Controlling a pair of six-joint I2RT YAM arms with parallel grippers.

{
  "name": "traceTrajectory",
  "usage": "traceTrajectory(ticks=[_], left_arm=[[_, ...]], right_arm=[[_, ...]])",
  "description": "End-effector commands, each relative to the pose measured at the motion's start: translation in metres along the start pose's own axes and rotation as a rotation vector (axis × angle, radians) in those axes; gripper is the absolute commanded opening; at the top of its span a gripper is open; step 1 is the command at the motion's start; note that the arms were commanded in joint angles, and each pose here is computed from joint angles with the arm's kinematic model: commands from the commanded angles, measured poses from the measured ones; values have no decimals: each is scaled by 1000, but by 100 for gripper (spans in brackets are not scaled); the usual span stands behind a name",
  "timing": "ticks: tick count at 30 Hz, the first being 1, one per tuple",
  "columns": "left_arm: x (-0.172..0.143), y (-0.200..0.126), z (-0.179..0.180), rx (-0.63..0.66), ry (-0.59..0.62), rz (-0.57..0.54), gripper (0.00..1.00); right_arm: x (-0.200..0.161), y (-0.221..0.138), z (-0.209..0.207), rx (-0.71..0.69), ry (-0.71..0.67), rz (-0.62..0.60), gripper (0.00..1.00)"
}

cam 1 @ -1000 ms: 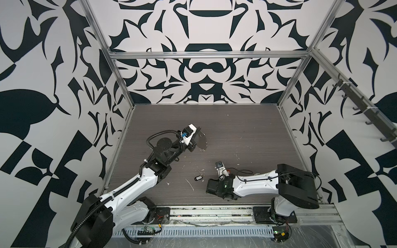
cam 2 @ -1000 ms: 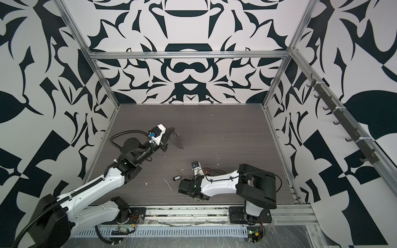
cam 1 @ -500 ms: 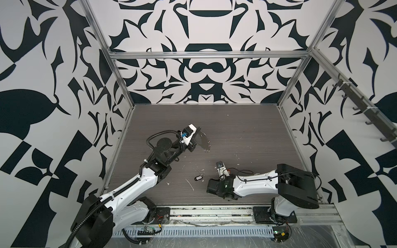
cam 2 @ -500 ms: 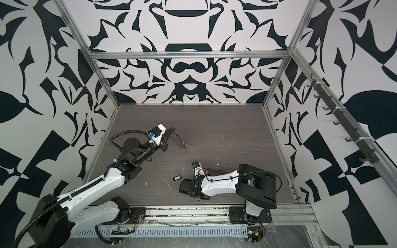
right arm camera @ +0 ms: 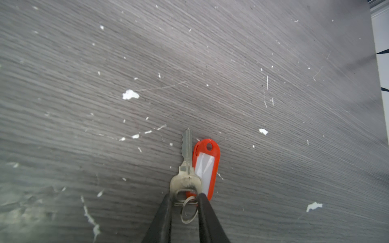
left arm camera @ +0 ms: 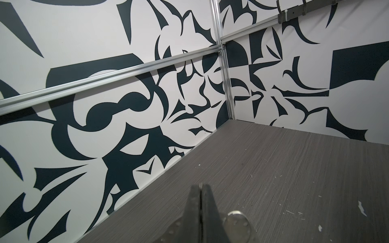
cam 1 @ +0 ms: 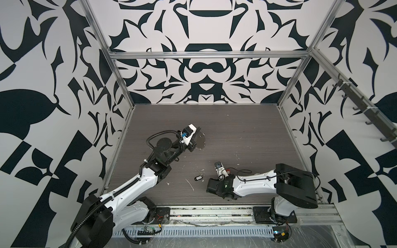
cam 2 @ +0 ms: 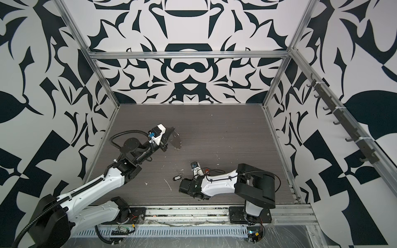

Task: Attach keys to a key ring
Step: Pick up the key from the center of the table.

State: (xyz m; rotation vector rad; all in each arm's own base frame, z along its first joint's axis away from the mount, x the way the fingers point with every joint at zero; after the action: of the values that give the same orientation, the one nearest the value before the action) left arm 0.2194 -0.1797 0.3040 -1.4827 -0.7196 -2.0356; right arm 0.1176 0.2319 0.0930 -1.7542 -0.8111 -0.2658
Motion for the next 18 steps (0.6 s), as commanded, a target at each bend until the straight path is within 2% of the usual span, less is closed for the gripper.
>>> traceTrajectory(ticks=[1,18], left_arm=[[11,-4,1,11,4,-69,0],[12,-4,1,12,7,-70,0]], right_arm=[[-2,2,-2,-47,-14,23,24],[0,-5,-12,-66,-13,15,21]])
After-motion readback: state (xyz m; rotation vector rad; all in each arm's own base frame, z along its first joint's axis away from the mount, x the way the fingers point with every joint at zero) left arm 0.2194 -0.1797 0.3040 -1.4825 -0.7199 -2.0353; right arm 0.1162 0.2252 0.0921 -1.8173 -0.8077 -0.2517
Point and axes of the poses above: each gripper's point midway between its finger pads, its own y axis out along the fingers, its own z axis along the line the jaws close on, x = y × z, the point moved 10 cm from there along -y, back along the fingers, and after that the axes turned 1 degree about y, right-handed, at the moved point
